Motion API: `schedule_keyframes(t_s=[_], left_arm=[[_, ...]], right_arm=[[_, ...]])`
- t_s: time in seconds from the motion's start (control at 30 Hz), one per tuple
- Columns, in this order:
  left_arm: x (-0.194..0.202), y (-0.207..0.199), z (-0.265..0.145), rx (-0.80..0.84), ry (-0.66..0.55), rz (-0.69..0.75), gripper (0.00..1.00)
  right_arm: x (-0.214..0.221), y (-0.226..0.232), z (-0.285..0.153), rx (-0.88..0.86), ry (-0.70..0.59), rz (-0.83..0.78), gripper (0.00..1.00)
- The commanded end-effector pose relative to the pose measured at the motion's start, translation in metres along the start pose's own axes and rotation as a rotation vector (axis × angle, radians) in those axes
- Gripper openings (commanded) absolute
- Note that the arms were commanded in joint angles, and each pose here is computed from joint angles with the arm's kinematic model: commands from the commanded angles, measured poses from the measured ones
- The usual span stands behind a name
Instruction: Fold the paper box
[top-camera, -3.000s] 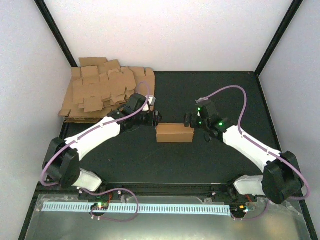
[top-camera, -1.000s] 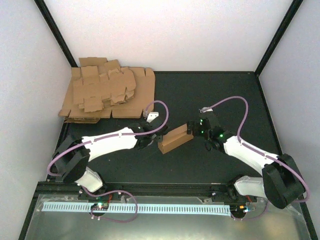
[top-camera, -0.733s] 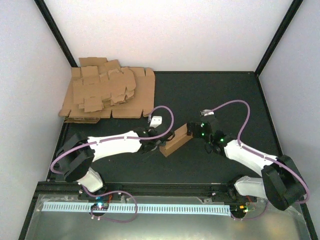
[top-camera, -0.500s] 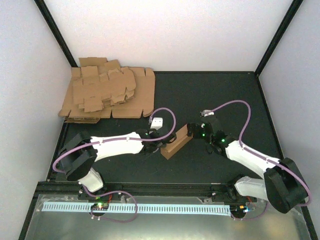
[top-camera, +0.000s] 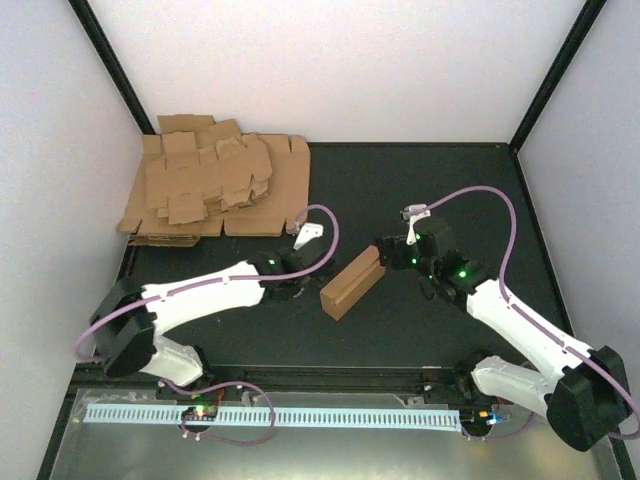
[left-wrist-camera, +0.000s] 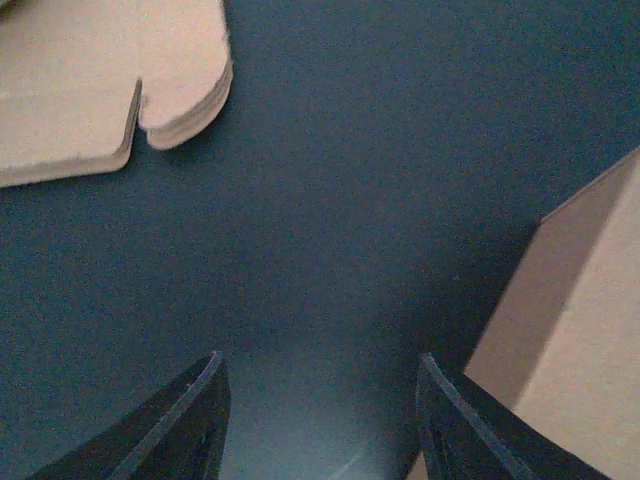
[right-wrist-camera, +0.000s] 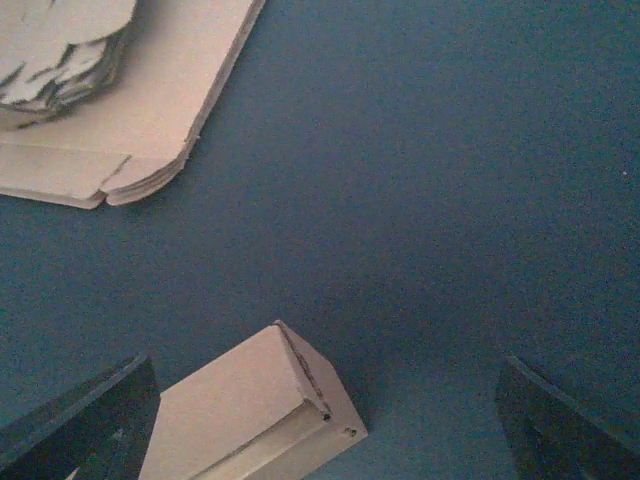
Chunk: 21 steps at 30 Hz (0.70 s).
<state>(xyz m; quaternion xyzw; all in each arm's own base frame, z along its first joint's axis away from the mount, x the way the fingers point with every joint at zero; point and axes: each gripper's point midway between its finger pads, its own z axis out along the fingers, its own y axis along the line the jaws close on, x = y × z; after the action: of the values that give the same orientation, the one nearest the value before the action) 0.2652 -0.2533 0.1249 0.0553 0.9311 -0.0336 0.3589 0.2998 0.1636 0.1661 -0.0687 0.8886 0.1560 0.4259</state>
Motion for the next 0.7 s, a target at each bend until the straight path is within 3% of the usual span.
schedule_keyframes(t_s=[0.0, 0.03, 0.1, 0.13, 0.2, 0.23, 0.4, 0.53, 0.67], left_arm=[[-0.029, -0.006, -0.036, 0.161, -0.046, 0.030, 0.52], [-0.032, -0.006, -0.042, 0.195, -0.059, 0.035, 0.49], [-0.032, -0.012, -0.058, 0.305, -0.071, 0.045, 0.38], [-0.033, -0.017, -0.064, 0.378, -0.082, 0.060, 0.30], [-0.036, -0.028, -0.079, 0.521, -0.116, 0.081, 0.04], [-0.034, -0.035, -0.086, 0.606, -0.116, 0.094, 0.02], [-0.027, -0.058, -0.112, 0.892, -0.081, 0.112, 0.02], [-0.011, -0.085, -0.128, 1.122, 0.025, 0.140, 0.02], [0.005, -0.102, -0.119, 1.211, 0.141, 0.145, 0.02]], right_arm=[[-0.013, 0.007, -0.017, -0.038, -0.008, -0.054, 0.91], [-0.021, 0.010, -0.023, -0.056, -0.025, -0.054, 0.85], [-0.030, 0.019, -0.030, -0.114, -0.038, -0.045, 0.61], [-0.035, 0.023, -0.033, -0.146, -0.042, -0.036, 0.49], [-0.044, 0.034, -0.038, -0.214, -0.042, -0.012, 0.17], [-0.045, 0.039, -0.039, -0.252, -0.034, 0.007, 0.05], [-0.044, 0.063, -0.033, -0.486, 0.016, 0.148, 0.02], [-0.041, 0.075, -0.027, -0.680, 0.048, 0.287, 0.02], [-0.038, 0.074, -0.014, -0.735, 0.104, 0.378, 0.02]])
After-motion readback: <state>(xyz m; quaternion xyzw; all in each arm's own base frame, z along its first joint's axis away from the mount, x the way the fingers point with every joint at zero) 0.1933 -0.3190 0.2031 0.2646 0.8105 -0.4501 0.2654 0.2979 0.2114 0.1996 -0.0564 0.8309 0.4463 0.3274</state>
